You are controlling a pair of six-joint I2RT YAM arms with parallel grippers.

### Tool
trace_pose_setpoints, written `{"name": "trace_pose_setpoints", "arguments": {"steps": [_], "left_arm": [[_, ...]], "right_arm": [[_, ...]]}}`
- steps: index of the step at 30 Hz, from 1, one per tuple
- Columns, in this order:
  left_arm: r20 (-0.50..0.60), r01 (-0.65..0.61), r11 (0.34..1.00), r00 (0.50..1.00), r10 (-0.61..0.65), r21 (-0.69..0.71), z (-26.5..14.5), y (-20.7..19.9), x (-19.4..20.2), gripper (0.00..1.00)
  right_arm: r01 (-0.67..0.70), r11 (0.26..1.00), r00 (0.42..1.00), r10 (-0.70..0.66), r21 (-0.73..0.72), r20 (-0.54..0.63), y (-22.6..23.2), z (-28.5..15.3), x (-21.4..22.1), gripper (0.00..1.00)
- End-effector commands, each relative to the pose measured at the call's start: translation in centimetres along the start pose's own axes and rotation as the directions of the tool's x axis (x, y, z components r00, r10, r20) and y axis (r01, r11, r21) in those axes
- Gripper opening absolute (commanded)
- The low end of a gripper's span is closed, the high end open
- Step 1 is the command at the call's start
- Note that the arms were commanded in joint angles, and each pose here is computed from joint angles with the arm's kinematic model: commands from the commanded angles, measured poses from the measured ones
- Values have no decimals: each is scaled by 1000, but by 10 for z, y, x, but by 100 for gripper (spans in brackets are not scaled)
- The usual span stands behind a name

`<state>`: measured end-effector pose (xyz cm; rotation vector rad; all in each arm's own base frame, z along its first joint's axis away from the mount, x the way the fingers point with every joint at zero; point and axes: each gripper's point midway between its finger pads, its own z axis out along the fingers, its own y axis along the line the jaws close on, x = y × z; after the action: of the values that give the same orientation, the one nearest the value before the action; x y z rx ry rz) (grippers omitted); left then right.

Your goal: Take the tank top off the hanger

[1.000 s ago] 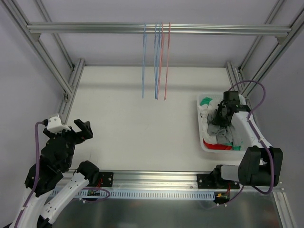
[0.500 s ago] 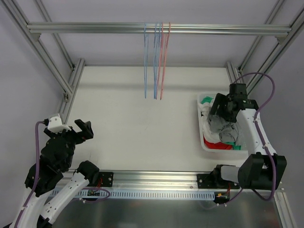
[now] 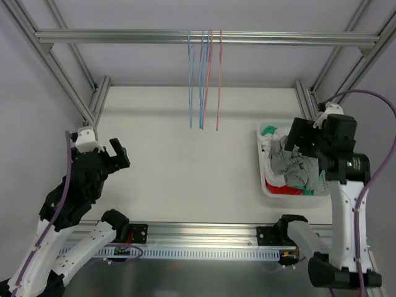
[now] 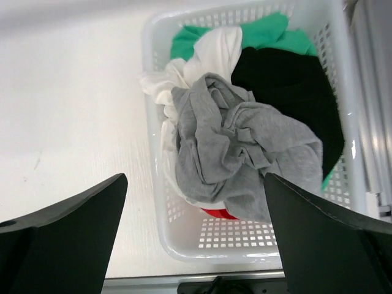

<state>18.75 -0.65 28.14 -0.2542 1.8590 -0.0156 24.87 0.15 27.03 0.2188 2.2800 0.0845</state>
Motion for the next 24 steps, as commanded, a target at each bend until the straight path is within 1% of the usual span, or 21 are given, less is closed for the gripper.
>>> {"name": "trace_pose_setpoints", "arguments": {"steps": [1, 2, 3, 4, 6, 7, 8, 10, 11, 12, 13, 15, 16, 17, 18, 19, 24], "left_arm": [[-58, -21, 999, 998, 24, 47, 12, -23, -10, 99], [-60, -11, 999, 998, 14, 53, 13, -27, -18, 99], [-77, -7, 998, 997, 12, 57, 17, -30, -19, 99], [-109, 13, 998, 994, -7, 54, 24, -31, -18, 99], [-109, 41, 998, 993, -34, 56, 24, -31, -23, 99], [-87, 44, 998, 995, -40, 42, 21, -26, -27, 99], [-80, 21, 999, 997, -18, 30, 20, -21, -25, 99], [-36, 0, 1000, 999, 1, 25, 9, -11, -28, 99], [-38, -36, 999, 999, 37, 19, 9, -6, -20, 99], [-27, -43, 999, 999, 44, 16, 5, -1, -18, 99], [12, -31, 999, 999, 30, 20, -5, 5, -19, 99], [8, -43, 998, 999, 43, 39, -9, 8, -3, 99], [36, -37, 997, 999, 35, 63, -18, 9, -2, 99], [21, -45, 995, 999, 43, 88, -18, 8, 7, 99], [43, -31, 994, 999, 27, 100, -24, 9, 8, 99], [41, -28, 994, 999, 24, 108, -25, 9, 11, 99], [40, -7, 991, 999, 2, 133, -29, 6, 14, 99]], "right_arm": [[119, 992, 978, -110, -38, 179, 3, -71, -7, 99], [133, 991, 969, -125, -26, 213, 0, -85, -8, 99], [144, 990, 967, -139, -8, 216, -4, -93, -2, 99], [140, 989, 952, -149, 53, 267, -15, -109, -1, 100], [161, 986, 944, -163, 32, 285, -13, -119, 11, 99], [153, 987, 941, -157, 37, 299, -15, -125, 15, 99], [165, 986, 931, -162, 18, 326, -14, -133, 23, 99], [181, 983, 930, -166, -17, 327, -11, -138, 37, 100], [189, 982, 923, -166, -31, 347, -11, -144, 43, 99], [186, 982, 927, -165, -31, 336, -14, -145, 51, 99], [188, 981, 927, -166, -35, 336, -14, -146, 55, 99], [189, 981, 928, -166, -37, 334, -19, -148, 66, 99], [189, 982, 932, -170, -27, 319, -22, -142, 72, 100], [188, 982, 932, -169, -30, 320, -23, -141, 78, 100], [190, 981, 941, -175, -27, 291, -24, -131, 85, 99], [185, 983, 943, -176, -5, 282, -29, -128, 88, 99], [173, 984, 946, -177, 38, 271, -37, -119, 91, 100]]}}
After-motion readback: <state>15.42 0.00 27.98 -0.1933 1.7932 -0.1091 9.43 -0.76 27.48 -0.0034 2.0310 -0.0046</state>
